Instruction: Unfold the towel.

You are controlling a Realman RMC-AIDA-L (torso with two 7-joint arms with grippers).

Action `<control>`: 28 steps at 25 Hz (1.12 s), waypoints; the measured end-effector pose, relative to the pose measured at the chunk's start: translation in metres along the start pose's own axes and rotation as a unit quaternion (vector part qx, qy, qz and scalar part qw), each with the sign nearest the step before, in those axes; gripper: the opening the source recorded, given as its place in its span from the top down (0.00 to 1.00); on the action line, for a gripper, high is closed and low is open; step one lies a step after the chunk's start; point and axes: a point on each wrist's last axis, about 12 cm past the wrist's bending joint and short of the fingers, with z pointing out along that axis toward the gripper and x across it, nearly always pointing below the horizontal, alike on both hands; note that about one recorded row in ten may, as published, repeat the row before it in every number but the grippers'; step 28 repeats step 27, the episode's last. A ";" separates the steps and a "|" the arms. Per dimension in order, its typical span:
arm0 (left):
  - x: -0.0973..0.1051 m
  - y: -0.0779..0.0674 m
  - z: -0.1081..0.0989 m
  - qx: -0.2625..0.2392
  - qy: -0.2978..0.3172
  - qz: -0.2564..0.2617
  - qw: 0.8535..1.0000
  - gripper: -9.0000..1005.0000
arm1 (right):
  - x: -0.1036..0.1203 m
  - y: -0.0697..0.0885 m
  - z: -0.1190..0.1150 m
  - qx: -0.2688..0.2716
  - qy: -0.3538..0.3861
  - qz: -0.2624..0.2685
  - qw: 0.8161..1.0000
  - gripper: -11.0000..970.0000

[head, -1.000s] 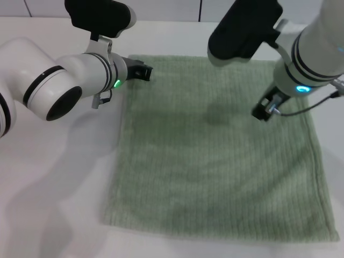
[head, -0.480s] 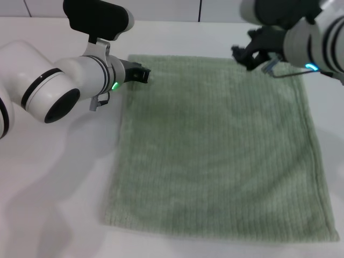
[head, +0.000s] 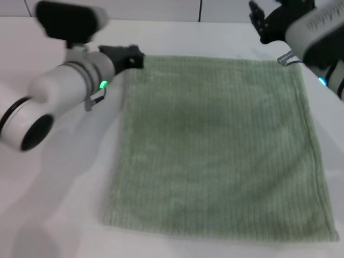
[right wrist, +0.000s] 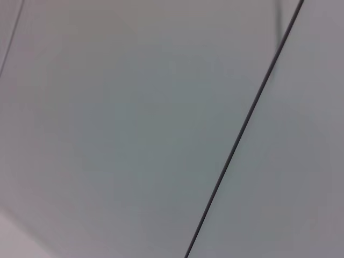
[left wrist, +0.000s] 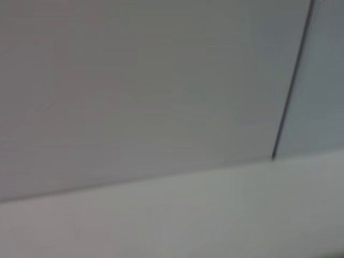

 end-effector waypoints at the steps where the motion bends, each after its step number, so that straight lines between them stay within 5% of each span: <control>1: 0.002 0.005 -0.004 0.004 -0.029 -0.014 0.999 0.99 | 0.014 0.002 -0.003 0.018 -0.044 -0.010 0.999 0.57; 2: 0.002 0.005 -0.004 0.004 -0.029 -0.014 0.999 0.99 | 0.014 0.002 -0.003 0.018 -0.044 -0.010 0.999 0.57; 6: 0.021 0.035 -0.034 0.006 -0.186 -0.067 0.980 0.99 | 0.042 0.001 -0.009 0.064 -0.133 -0.006 0.989 0.57; 11: 0.032 0.053 -0.058 0.003 -0.282 -0.067 0.957 0.99 | 0.062 -0.010 -0.007 0.101 -0.124 0.023 0.987 0.53; 28: 0.036 0.064 -0.070 -0.023 -0.320 -0.023 0.947 0.86 | 0.087 -0.036 -0.013 0.142 -0.098 0.074 0.982 0.41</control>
